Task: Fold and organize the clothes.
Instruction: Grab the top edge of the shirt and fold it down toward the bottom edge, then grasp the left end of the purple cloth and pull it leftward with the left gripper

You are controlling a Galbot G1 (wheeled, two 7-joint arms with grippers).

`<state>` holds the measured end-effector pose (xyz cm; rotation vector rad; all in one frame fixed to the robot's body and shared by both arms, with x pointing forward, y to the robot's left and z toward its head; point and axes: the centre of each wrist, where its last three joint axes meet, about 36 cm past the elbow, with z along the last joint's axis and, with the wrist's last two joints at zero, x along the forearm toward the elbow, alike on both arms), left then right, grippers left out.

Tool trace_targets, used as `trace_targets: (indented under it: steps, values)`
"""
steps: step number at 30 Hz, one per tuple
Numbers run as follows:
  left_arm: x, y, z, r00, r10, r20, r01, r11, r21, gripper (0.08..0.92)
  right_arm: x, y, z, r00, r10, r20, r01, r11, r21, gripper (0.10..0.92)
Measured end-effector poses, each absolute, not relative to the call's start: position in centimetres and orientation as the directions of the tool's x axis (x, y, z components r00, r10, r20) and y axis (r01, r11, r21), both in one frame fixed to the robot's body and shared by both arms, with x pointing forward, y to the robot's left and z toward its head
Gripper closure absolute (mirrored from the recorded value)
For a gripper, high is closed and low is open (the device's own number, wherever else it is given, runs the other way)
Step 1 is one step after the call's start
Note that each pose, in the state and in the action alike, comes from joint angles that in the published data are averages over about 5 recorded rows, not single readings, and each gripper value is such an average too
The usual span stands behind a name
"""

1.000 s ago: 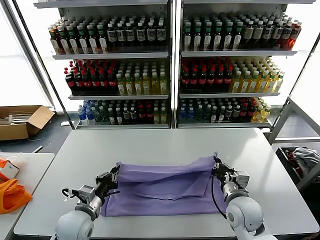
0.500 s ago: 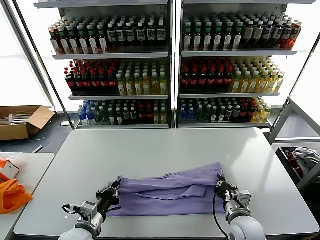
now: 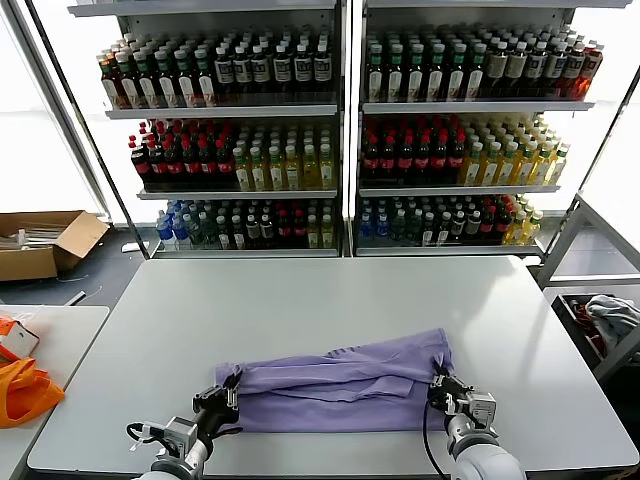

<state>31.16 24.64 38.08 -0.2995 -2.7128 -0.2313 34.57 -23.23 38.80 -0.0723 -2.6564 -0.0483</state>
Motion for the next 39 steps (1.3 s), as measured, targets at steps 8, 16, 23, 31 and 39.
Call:
trace_targets:
  steps: [8, 16, 23, 31, 39]
  values:
    - [31.6, 24.3, 38.1, -0.915, 0.151, 0.374, 0.215, 0.967, 0.137, 0.67, 34.0, -23.1, 39.2, -0.896, 0.048, 0.442, 0.061, 0.998, 0.015, 0.639]
    - [31.0, 23.5, 38.9, -0.929, 0.118, 0.35, 0.181, 0.971, 0.153, 0.419, 33.2, -23.3, 41.8, -0.931, 0.052, 0.362, 0.065, 0.998, 0.024, 0.405]
    - [30.4, 22.5, 39.6, -0.935, 0.058, 0.349, 0.104, 0.988, 0.116, 0.226, 32.8, -22.8, 43.4, -0.949, 0.045, 0.311, 0.061, 0.997, 0.04, 0.225]
    - [29.8, 21.9, 39.6, -0.924, 0.019, 0.382, 0.05, 0.996, 0.073, 0.177, 32.5, -22.5, 44.2, -0.958, 0.035, 0.284, 0.05, 0.998, 0.047, 0.2]
    - [29.7, 21.8, 39.0, -0.908, 0.002, 0.418, 0.016, 0.999, 0.03, 0.177, 32.1, -22.2, 44.6, -0.962, 0.027, 0.273, 0.043, 0.998, 0.052, 0.2]
